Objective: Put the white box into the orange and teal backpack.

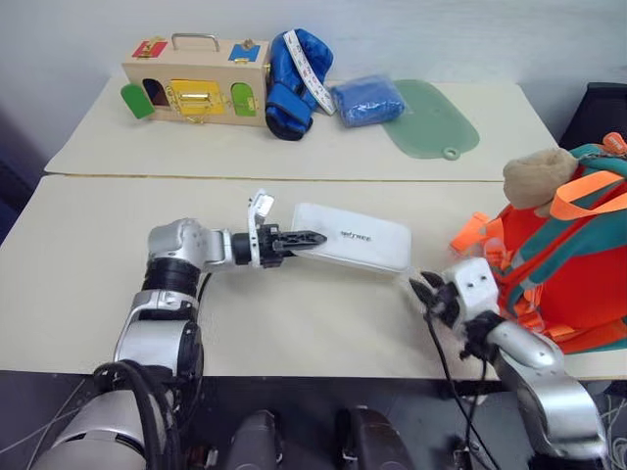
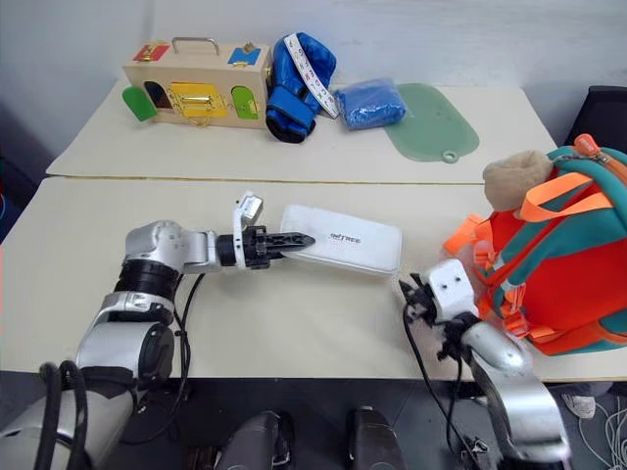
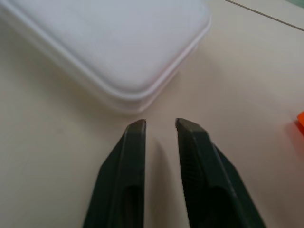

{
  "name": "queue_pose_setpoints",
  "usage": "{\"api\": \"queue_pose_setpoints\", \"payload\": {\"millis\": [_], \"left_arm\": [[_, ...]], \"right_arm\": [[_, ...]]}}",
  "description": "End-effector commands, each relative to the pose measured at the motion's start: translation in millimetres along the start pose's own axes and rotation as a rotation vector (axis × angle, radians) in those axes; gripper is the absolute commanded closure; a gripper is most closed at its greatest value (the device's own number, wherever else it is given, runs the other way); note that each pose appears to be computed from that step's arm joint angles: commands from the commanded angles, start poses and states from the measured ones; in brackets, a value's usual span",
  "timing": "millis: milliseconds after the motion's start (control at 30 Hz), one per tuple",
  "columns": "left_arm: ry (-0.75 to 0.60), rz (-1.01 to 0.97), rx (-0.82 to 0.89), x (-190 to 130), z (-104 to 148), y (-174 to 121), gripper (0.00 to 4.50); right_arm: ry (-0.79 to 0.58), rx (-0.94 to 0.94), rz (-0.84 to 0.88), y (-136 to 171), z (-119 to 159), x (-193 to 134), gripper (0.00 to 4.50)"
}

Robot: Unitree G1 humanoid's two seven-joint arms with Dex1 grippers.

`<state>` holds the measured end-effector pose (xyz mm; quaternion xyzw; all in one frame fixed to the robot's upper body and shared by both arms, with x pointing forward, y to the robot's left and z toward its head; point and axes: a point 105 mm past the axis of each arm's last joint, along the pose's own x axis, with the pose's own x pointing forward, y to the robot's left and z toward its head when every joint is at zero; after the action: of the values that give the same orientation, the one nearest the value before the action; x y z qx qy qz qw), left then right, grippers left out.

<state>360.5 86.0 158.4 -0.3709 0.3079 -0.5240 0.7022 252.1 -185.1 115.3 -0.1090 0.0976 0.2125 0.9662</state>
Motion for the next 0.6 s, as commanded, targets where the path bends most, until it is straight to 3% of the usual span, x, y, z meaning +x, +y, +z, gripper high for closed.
{"api": "queue_pose_setpoints", "payload": {"millis": [33, 133, 233, 400, 467, 600], "left_arm": [[-0.06, -0.088, 0.12, -9.6, 12.4, -31.8, 3.02], [-0.1, -0.095, 0.187, -14.4, 14.7, -41.9, 3.02], [-0.129, -0.095, 0.277, -20.3, 17.7, -55.4, 3.02], [-0.169, -0.107, 0.331, -18.5, 22.6, -68.4, 3.02], [-0.178, -0.11, 0.354, -15.9, 24.1, -71.9, 3.02], [-0.206, -0.079, 0.381, -16.1, 31.1, -72.1, 3.02]], "right_arm": [[-0.006, 0.013, 0.007, 6.1, 18.3, -56.9, 1.97], [0.035, 0.054, -0.054, -3.1, 18.8, -96.2, 1.05], [0.018, 0.07, -0.273, -45.8, 28.7, -128.4, 0.09], [-0.043, 0.107, -0.352, -76.2, 38.7, -118.8, 0.04], [-0.151, 0.261, -0.387, -92.6, 42.6, -95.5, 0.04], [-0.249, 0.384, -0.377, -105.8, 52.6, -57.4, 0.04]]}}
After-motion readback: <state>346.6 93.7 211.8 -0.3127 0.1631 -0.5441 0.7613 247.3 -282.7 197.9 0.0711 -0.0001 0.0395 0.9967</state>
